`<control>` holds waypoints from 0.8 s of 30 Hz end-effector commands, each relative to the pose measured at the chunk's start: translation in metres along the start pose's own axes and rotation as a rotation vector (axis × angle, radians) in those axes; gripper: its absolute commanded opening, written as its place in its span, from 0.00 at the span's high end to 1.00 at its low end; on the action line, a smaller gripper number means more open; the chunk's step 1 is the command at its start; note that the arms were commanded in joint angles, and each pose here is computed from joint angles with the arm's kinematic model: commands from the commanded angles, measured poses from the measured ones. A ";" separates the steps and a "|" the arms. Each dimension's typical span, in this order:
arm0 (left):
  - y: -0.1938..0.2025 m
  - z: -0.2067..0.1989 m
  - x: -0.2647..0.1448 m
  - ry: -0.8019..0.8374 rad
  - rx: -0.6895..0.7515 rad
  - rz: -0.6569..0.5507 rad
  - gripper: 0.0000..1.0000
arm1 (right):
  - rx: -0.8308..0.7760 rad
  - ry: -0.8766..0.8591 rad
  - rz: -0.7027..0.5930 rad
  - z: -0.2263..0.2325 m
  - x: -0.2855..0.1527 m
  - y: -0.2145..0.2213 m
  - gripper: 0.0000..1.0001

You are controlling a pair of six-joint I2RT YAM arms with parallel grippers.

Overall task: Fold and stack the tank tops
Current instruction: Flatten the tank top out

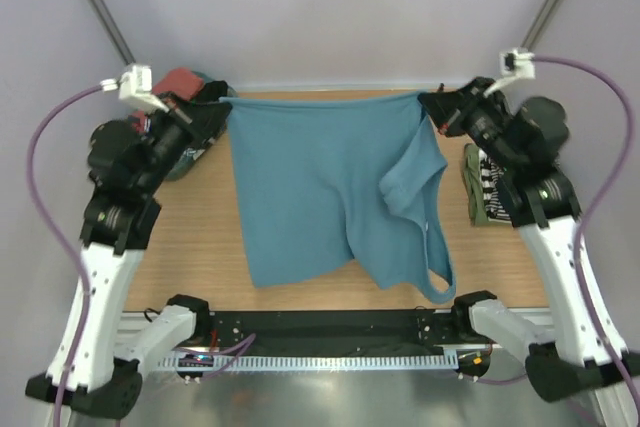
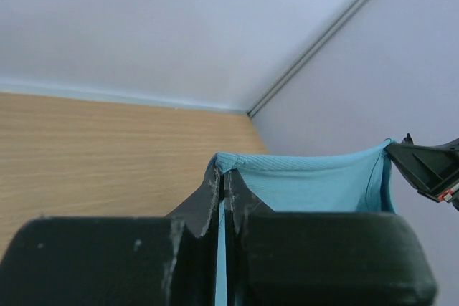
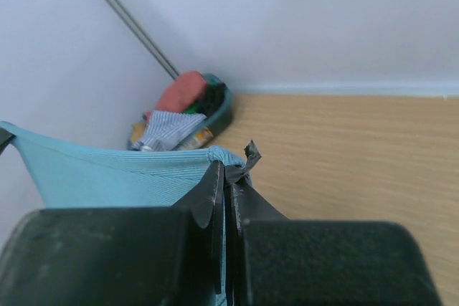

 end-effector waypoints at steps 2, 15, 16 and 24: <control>0.029 0.039 0.062 -0.112 -0.044 0.067 1.00 | 0.016 0.175 0.105 -0.054 0.059 0.022 0.99; -0.021 0.028 0.095 -0.073 0.094 -0.035 1.00 | 0.012 0.066 0.143 -0.031 0.114 -0.014 0.99; -0.026 0.023 0.087 -0.061 0.097 -0.051 1.00 | 0.009 0.063 0.139 -0.030 0.110 -0.015 0.99; -0.001 0.015 0.034 -0.023 0.077 -0.073 1.00 | -0.018 -0.018 0.143 -0.004 0.047 -0.004 0.99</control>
Point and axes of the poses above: each gripper's point midway between its finger pads, its own x axis out along the fingers, its own z axis along the line the jaws close on, y = z × x, the point moved 5 cm from there along -x, back along the fingers, and after that the axes turned 8 degrees about x, right-handed, at the moved point
